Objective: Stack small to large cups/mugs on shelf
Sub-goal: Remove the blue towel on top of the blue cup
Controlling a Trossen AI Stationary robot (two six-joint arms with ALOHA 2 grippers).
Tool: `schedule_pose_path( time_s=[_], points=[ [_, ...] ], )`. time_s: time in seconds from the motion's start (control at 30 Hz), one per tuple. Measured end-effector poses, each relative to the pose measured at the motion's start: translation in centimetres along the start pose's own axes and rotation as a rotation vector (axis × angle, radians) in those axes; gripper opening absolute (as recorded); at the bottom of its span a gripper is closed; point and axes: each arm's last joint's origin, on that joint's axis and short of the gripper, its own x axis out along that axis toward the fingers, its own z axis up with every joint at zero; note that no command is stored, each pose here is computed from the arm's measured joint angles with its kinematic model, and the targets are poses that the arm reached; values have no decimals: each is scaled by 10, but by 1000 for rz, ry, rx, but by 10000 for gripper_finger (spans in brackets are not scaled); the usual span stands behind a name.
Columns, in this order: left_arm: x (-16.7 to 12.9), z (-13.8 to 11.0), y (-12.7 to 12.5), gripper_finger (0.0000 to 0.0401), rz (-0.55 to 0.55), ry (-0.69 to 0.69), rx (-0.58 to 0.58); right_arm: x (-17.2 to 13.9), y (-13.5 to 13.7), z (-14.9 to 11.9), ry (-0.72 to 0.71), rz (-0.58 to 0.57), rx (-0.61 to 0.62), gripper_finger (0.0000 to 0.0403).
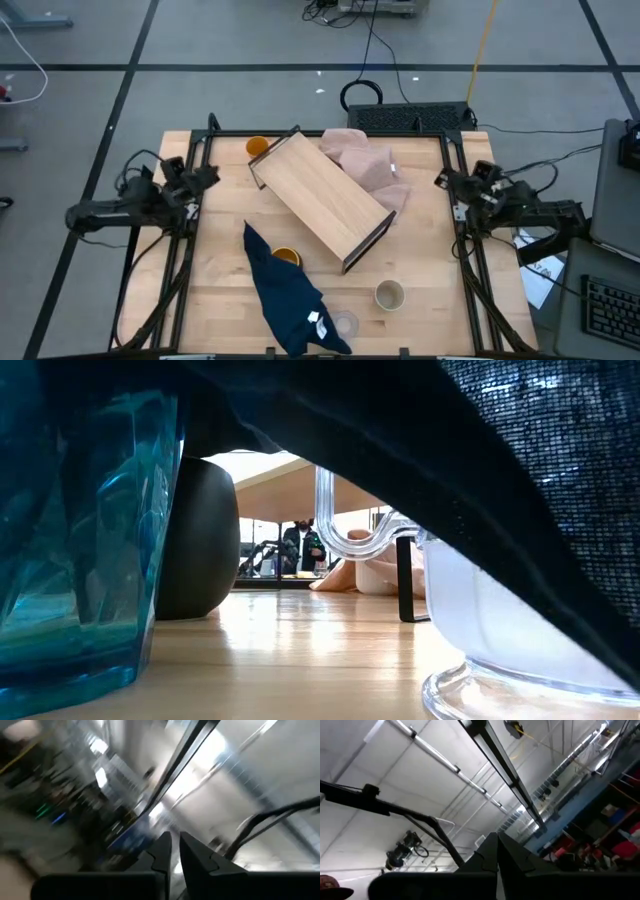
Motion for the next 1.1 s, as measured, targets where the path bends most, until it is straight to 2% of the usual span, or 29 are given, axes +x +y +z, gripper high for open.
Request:
schedule_pose_path(
  time_s=[0.07,0.23,0.43,0.6,0.7,0.83,0.9,0.97,1.1],
  points=[
    [10,6,-10,37,107,113,4,13,8,4,58,-18,-5,0],
    [39,21,-37,37,250,354,31,42,19,8,165,-62,-35,0],
    [97,21,-64,38,180,568,32,67,27,10,236,-58,-51,2],
    [141,-5,-75,41,141,790,2,70,26,8,256,-71,-40,20],
    [163,-20,-82,63,153,880,-1,70,23,6,272,-91,-19,35],
    [182,-32,-93,112,211,984,7,70,24,6,267,-87,-16,56],
    [187,-36,-99,137,284,1022,20,70,24,6,269,-88,-16,64],
    [193,-38,-109,159,308,1041,32,70,24,6,275,-83,-15,71],
    [199,-52,-126,183,376,1111,32,69,25,5,312,-53,-10,78]
  ],
)
